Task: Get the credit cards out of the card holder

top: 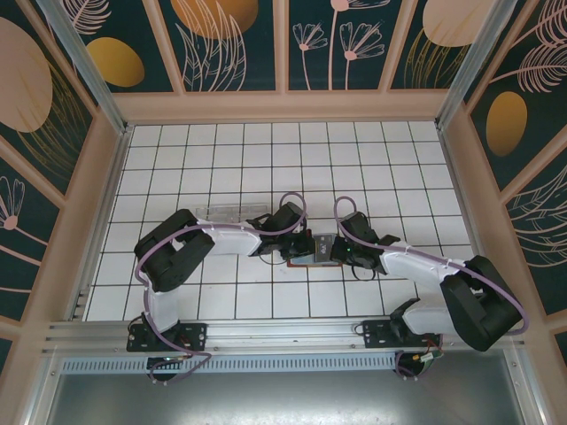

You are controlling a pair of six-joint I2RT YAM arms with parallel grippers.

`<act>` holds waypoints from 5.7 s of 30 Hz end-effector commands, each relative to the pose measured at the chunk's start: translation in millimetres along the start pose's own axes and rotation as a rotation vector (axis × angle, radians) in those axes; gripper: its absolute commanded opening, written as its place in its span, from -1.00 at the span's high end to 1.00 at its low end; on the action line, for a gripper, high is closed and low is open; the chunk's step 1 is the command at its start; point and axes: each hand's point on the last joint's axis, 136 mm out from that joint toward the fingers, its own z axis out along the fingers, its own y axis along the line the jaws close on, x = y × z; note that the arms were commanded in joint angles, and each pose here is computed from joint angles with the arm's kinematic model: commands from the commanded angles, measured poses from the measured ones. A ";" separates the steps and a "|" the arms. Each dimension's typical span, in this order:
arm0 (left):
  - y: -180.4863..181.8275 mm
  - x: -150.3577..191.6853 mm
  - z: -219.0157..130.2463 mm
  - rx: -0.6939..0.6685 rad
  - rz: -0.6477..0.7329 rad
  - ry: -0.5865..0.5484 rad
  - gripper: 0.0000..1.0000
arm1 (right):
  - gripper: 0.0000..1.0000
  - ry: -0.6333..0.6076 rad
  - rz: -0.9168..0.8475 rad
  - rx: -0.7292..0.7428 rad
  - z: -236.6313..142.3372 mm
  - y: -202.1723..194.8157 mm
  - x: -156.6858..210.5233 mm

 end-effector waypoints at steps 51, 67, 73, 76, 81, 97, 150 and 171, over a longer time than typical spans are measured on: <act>29.4 9.1 -17.3 -0.045 0.030 -0.011 1.00 | 0.40 0.058 -0.010 -0.175 -5.4 38.3 -4.9; 30.1 11.3 -15.8 -0.033 0.019 -0.003 1.00 | 0.40 0.011 -0.048 -0.063 -9.1 26.3 -10.5; 28.7 11.4 -16.6 -0.030 0.021 -0.003 1.00 | 0.40 0.031 -0.053 -0.060 -3.0 25.1 -4.9; 29.2 11.7 -16.5 -0.031 0.021 -0.002 1.00 | 0.40 0.039 -0.058 -0.074 -1.7 30.1 -2.9; 28.8 11.5 -16.2 -0.029 0.021 -0.001 1.00 | 0.40 0.029 -0.065 -0.091 -5.2 37.0 -5.3; 27.8 11.7 -16.8 -0.024 0.023 0.000 1.00 | 0.41 -0.035 -0.076 -0.085 -18.4 41.4 -17.2; 19.7 -3.9 -43.9 -0.011 -0.011 -0.131 0.65 | 0.42 0.102 -0.041 -0.100 16.9 38.2 20.1; 5.8 -6.5 -45.3 0.232 -0.104 -0.218 0.54 | 0.43 0.106 -0.038 -0.106 17.4 39.0 22.0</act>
